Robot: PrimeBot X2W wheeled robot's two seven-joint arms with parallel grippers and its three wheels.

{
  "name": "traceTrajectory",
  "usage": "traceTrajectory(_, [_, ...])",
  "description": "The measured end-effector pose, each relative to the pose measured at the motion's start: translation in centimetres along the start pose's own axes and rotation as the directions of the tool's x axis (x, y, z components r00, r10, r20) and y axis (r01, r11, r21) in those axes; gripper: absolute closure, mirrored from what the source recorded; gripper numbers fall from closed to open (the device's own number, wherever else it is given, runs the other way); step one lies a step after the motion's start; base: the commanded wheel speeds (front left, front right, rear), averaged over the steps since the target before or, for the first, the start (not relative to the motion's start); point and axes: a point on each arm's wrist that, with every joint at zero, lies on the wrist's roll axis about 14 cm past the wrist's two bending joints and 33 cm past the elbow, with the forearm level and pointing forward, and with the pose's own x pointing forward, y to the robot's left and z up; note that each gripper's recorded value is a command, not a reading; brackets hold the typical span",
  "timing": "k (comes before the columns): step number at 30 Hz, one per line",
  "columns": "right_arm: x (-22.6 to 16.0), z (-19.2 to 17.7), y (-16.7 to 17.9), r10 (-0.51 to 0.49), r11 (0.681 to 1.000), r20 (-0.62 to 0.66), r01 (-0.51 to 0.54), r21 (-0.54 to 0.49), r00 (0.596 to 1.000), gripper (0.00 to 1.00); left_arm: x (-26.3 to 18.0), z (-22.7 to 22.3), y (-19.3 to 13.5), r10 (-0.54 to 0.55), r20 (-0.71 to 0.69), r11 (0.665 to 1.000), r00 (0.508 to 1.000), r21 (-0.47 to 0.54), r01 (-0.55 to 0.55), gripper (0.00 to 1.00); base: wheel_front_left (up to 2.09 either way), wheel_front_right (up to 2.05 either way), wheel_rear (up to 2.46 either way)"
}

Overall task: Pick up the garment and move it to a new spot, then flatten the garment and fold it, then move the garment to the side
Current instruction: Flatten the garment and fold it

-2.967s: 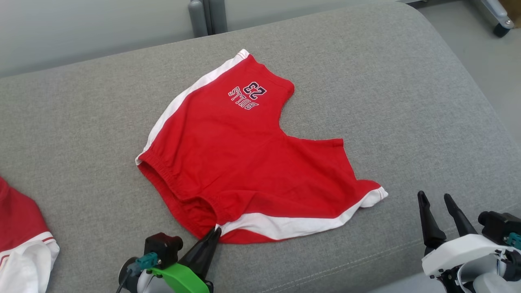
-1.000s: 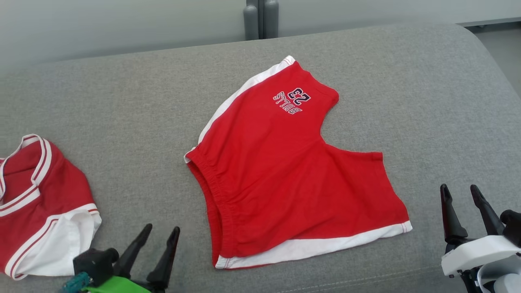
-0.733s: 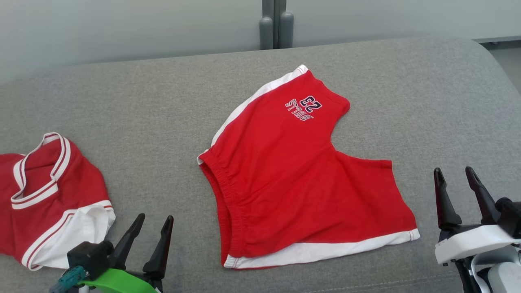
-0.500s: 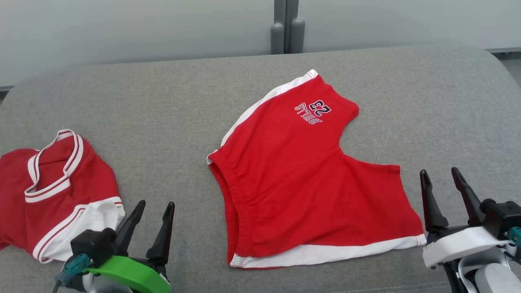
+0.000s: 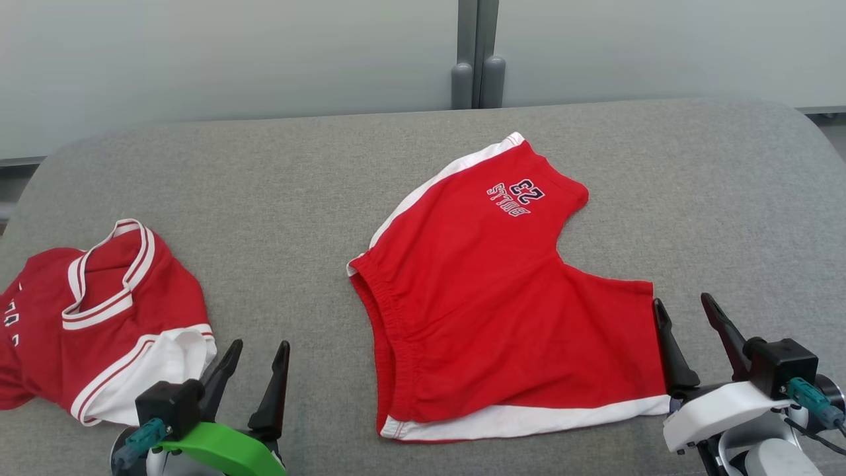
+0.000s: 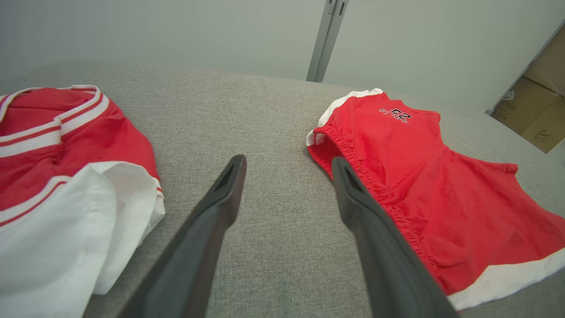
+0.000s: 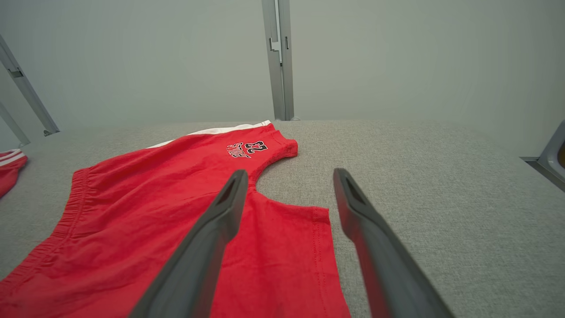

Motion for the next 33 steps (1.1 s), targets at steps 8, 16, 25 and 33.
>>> traceTrajectory(8, [0.4,0.4,0.0,0.0,1.0,0.012,0.0,-0.011,1.0,0.0,-0.2,0.6,0.9,0.029,0.02,0.999,0.999,0.012,-0.03,0.0,0.0,0.0,0.0])
traceTrajectory(16, [0.2,0.3,-0.2,-0.004,1.0,0.01,0.004,-0.012,1.0,0.0,0.0,1.2,0.7,0.037,0.048,0.999,0.998,0.012,-0.038,0.0,0.0,0.0,0.0])
traceTrajectory(25, [-0.1,0.3,-0.7,-0.024,1.0,0.014,0.024,-0.006,1.0,0.0,-0.2,0.9,0.9,0.037,0.041,0.999,0.998,0.026,-0.038,0.0,0.0,0.0,0.0])
traceTrajectory(33, [-0.1,0.2,-0.7,-0.03,1.0,0.01,0.03,0.001,1.0,0.0,-0.1,1.0,0.9,0.038,0.047,0.999,0.998,0.027,-0.04,0.0,0.0,0.0,0.0])
